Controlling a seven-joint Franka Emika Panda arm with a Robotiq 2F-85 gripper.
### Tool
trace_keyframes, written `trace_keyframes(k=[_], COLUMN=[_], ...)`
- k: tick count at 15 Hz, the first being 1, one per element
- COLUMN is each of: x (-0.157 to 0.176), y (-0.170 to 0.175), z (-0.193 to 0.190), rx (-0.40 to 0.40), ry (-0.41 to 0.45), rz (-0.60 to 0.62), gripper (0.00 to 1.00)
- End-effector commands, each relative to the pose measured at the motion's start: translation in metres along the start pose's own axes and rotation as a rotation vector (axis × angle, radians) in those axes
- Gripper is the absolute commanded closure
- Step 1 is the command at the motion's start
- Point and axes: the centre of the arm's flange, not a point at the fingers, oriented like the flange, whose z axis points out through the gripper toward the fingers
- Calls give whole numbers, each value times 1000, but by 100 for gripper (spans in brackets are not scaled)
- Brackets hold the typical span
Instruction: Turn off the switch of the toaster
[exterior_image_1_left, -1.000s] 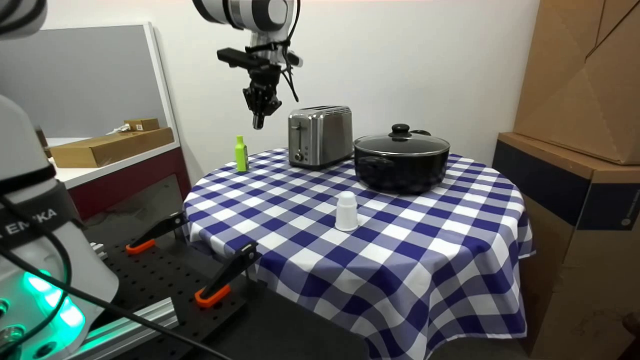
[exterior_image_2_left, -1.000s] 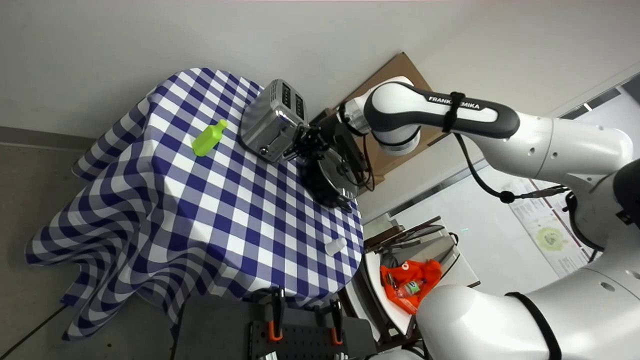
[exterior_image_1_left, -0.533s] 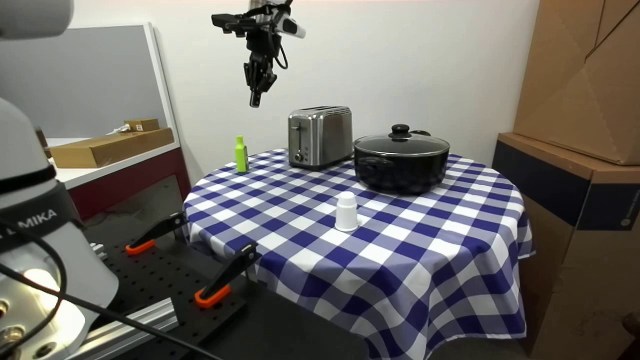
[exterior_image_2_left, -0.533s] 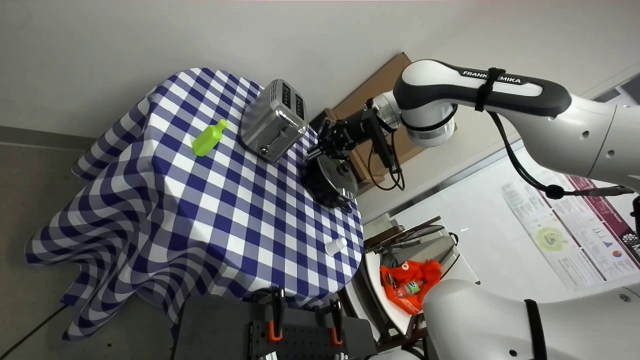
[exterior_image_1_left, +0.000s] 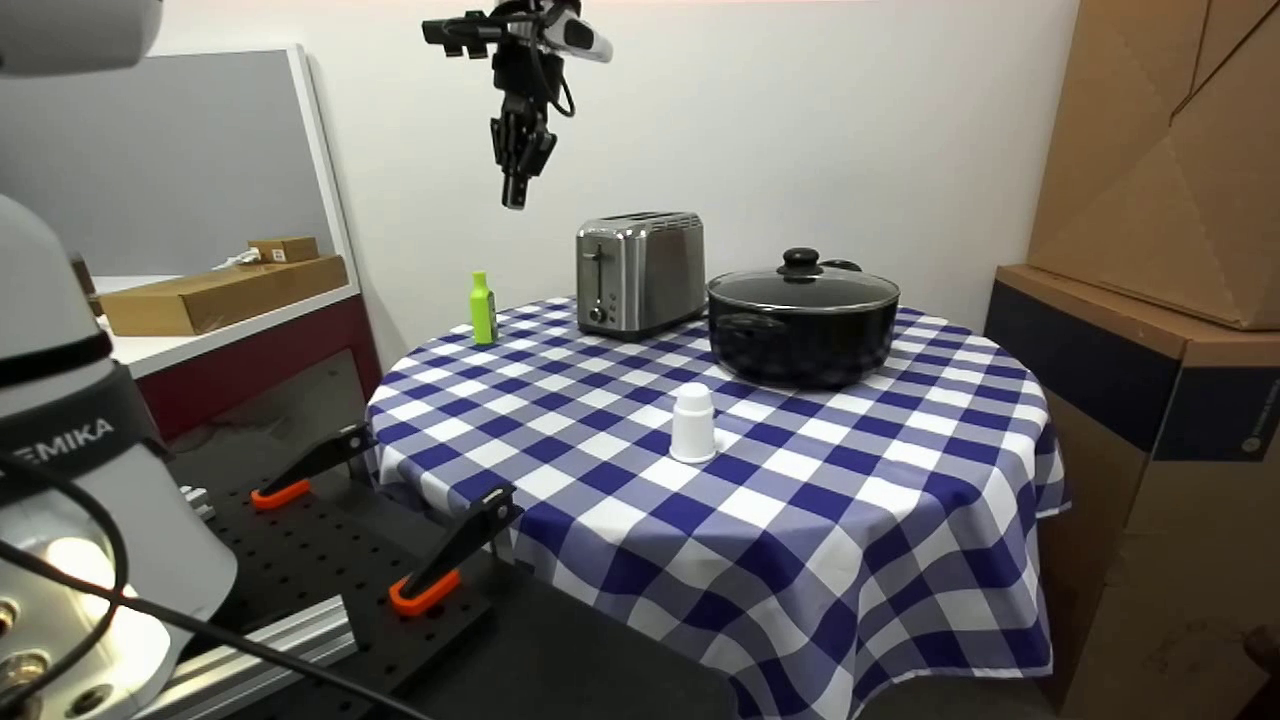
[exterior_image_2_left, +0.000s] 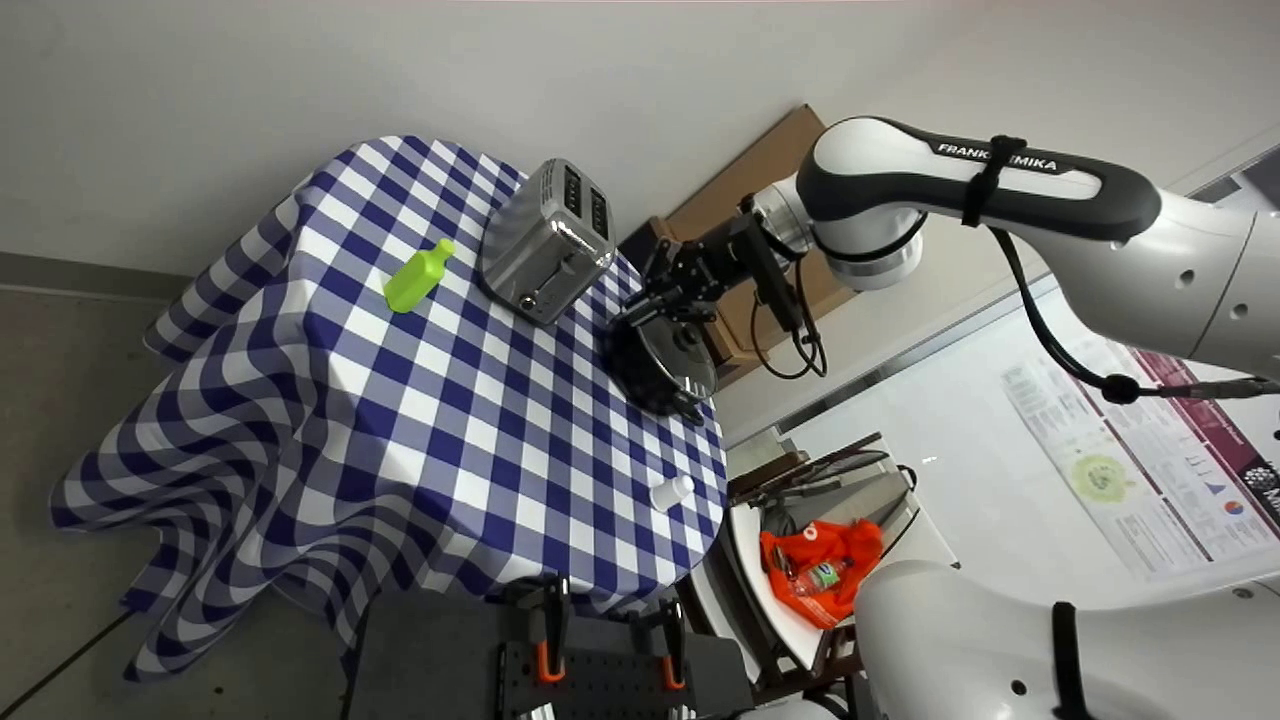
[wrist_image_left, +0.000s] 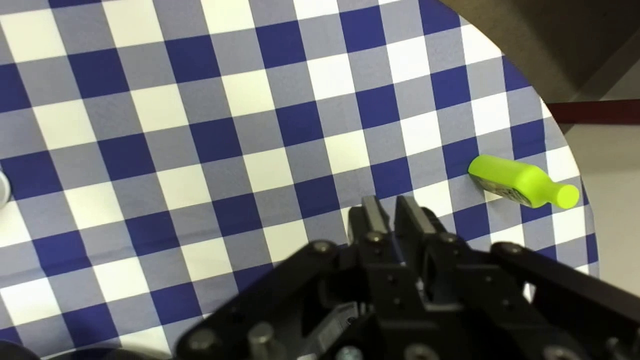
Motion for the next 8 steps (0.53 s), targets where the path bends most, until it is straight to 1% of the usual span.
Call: trace_keyframes(k=[1, 2, 8], x=[-1, -1, -1], y=[-2, -2, 0], z=[-2, -3, -4], rx=[4, 9, 19], ry=[0, 0, -3], rz=[-1, -1, -2], gripper=[76, 73, 73])
